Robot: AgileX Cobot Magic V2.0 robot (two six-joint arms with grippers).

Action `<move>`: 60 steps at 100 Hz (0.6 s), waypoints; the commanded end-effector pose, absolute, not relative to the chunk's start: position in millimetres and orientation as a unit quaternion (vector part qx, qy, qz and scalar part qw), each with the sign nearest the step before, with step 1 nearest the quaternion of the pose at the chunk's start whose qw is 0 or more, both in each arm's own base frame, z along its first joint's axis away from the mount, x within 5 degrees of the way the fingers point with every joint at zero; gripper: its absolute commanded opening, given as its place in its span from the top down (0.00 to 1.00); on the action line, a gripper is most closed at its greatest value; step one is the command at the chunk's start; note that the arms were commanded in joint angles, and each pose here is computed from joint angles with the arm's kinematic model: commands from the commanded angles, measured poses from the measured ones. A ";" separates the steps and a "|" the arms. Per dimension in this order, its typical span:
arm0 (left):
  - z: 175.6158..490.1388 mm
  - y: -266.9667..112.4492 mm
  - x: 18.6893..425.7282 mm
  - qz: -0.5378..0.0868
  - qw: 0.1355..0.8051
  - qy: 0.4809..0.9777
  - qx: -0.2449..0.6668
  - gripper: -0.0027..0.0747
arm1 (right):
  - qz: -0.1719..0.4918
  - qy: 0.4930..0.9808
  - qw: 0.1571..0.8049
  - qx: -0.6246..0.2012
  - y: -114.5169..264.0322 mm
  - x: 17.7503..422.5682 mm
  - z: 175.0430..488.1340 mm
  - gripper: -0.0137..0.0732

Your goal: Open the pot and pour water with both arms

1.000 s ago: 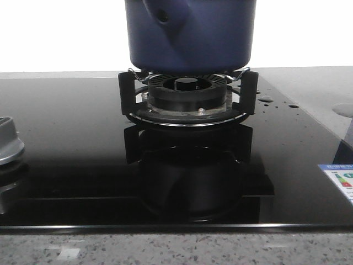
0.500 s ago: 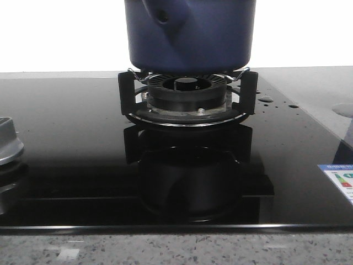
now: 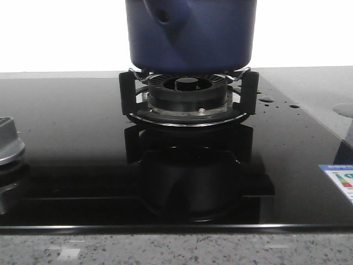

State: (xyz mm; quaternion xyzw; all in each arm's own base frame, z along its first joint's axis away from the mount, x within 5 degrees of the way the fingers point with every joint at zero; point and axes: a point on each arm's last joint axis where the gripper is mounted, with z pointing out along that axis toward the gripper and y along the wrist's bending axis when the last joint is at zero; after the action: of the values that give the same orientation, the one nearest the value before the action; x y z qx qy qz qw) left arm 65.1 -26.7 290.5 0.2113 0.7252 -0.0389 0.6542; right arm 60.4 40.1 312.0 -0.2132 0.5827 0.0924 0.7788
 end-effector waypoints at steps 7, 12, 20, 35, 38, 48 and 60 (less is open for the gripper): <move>284.3 -13.7 67.0 -0.010 0.721 0.682 0.125 0.99 | 0.103 0.572 0.786 -0.210 40.8 58.9 320.2 0.92; 270.0 -12.6 66.2 -0.014 0.730 0.674 0.112 0.99 | 0.103 0.572 0.786 -0.210 40.8 58.9 320.2 0.92; 250.3 -11.5 61.9 -0.026 0.731 0.675 0.099 0.99 | 0.103 0.572 0.786 -0.210 40.8 58.9 320.2 0.92; 211.6 -10.4 57.2 -0.041 0.718 0.690 0.085 0.99 | 0.103 0.572 0.786 -0.210 40.8 58.9 320.2 0.92; 203.5 -10.4 56.6 -0.045 0.715 0.692 0.081 0.99 | 0.103 0.572 0.786 -0.210 40.8 58.9 320.2 0.92; 188.4 -10.5 54.6 -0.050 0.689 0.719 0.081 0.99 | 0.103 0.572 0.786 -0.210 40.8 58.9 320.2 0.92; 179.7 -9.3 54.2 -0.033 0.654 0.751 0.088 0.99 | 0.103 0.572 0.786 -0.210 40.8 58.9 320.2 0.92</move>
State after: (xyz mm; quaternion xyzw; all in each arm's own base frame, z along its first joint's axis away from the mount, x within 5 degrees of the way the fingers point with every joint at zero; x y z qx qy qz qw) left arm 54.6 -10.4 192.8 0.0944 0.7460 -0.0373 0.6582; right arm 60.3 40.3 312.0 -0.2124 0.5829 0.0947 0.7785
